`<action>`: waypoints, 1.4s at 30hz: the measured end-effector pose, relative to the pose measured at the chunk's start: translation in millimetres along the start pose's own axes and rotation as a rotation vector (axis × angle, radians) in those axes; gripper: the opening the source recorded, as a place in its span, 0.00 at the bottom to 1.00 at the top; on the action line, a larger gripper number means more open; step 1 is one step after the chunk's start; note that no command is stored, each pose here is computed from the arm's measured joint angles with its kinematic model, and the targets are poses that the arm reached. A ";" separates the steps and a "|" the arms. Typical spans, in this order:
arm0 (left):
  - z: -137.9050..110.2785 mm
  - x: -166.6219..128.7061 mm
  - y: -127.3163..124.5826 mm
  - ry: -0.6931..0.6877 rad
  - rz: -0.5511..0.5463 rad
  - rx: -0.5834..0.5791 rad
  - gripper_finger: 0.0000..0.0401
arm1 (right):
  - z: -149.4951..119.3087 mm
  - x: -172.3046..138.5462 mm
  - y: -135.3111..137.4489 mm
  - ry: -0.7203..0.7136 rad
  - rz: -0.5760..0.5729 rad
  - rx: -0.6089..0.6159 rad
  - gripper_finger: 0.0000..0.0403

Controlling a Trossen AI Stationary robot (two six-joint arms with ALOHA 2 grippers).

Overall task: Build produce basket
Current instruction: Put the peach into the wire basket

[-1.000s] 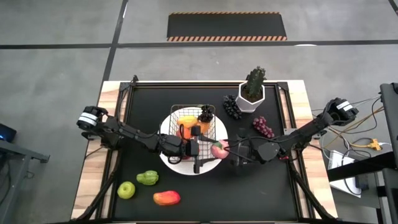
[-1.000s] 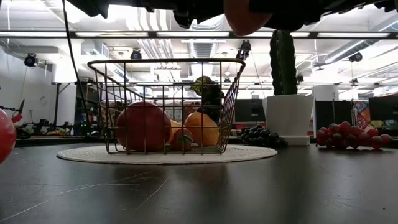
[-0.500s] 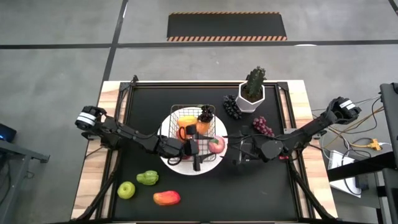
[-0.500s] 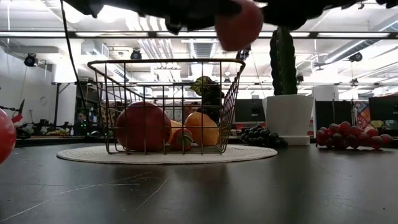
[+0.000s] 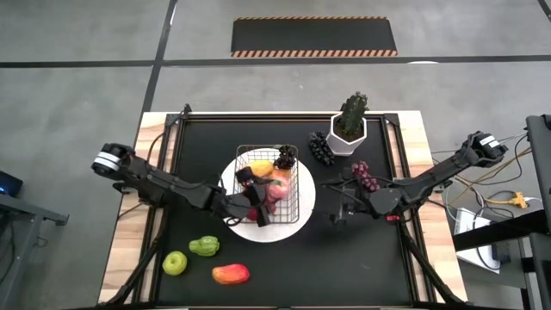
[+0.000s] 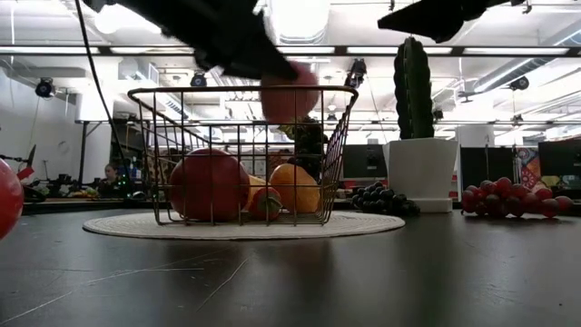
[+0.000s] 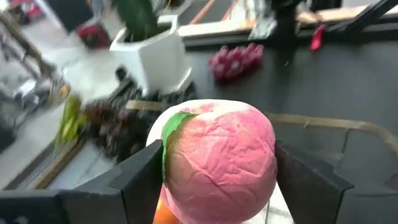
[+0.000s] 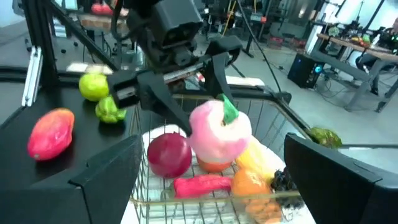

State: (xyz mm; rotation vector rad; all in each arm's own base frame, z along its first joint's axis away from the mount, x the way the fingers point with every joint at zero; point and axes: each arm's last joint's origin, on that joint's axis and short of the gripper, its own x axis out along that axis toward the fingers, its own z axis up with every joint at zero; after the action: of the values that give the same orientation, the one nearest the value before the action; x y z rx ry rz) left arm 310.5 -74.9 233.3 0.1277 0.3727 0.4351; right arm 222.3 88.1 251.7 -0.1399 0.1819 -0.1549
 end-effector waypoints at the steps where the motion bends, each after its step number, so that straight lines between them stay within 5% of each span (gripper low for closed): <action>1: -3.7 -1.0 1.8 0.012 0.019 -0.015 0.64 | -1.3 -0.2 -0.1 0.007 0.000 -0.003 0.93; 14: -36.3 11.2 15.5 0.048 0.234 -0.227 0.64 | -5.6 3.2 -0.8 0.023 -0.034 -0.003 0.93; 31: -40.3 26.3 33.7 0.032 0.313 -0.438 0.69 | -5.5 3.1 -0.9 0.022 -0.034 -0.002 0.93; 42: -43.0 26.1 33.7 0.035 0.310 -0.463 0.70 | -5.7 3.1 -0.8 0.023 -0.033 -0.006 0.93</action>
State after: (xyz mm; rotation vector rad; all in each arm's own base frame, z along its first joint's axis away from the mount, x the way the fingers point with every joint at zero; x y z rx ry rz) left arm 303.1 -31.5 191.8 -0.2770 0.2789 0.8188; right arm 224.1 86.0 245.8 -0.1475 0.2032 -0.1893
